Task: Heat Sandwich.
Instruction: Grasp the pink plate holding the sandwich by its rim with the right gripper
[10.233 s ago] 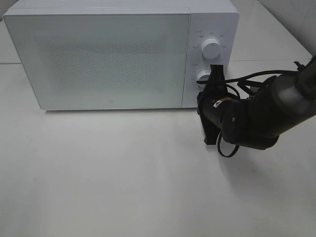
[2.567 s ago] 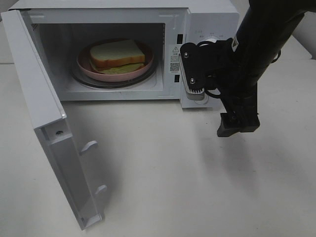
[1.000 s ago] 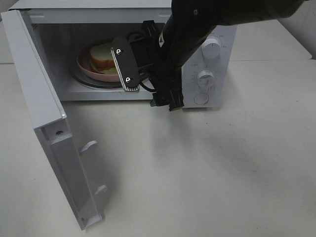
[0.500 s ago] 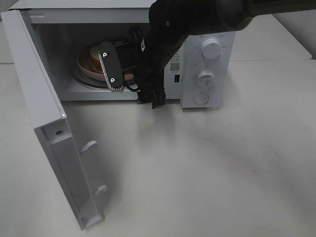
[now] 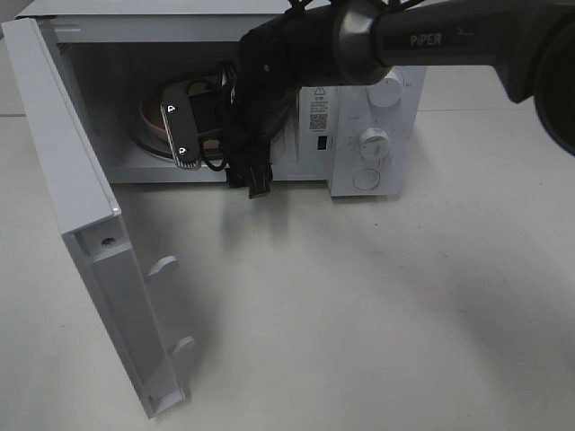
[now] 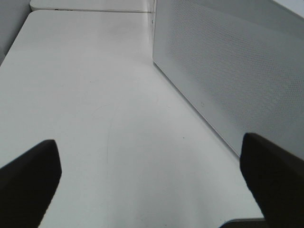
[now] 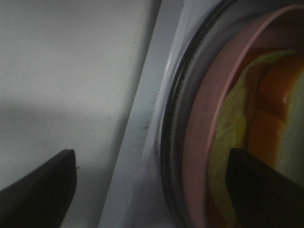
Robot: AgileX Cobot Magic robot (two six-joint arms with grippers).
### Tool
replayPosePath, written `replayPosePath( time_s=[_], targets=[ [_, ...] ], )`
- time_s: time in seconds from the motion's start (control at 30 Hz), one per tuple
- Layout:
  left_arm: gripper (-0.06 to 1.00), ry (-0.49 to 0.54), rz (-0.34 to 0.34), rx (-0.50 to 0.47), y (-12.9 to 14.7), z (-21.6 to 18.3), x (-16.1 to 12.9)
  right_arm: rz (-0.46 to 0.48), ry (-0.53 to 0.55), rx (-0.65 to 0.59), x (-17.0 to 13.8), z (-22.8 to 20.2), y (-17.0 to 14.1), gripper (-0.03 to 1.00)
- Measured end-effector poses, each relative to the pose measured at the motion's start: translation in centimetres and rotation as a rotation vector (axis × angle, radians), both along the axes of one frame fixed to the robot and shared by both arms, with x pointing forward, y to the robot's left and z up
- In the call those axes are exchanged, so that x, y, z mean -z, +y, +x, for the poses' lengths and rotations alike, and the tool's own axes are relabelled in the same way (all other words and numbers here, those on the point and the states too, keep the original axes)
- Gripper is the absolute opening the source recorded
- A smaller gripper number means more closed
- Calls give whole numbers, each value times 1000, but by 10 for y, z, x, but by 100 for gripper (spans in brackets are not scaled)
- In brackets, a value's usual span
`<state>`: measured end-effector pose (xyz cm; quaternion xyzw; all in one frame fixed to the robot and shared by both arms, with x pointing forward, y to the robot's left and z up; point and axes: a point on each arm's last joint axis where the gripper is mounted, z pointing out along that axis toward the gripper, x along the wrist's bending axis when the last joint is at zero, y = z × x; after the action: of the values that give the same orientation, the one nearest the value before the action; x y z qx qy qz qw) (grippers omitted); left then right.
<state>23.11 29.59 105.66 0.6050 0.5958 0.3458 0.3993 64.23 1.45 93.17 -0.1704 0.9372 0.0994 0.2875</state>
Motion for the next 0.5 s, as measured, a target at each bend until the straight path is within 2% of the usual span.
replayPosePath(
  time_s=[0.2,0.5],
  targets=[
    [97,0,10,-7,1,0,0,4,-20,-2,3,9,6,81],
    [97,0,28,-19,3,0,0,-17,7,-2,25,12,9,79]
  ],
)
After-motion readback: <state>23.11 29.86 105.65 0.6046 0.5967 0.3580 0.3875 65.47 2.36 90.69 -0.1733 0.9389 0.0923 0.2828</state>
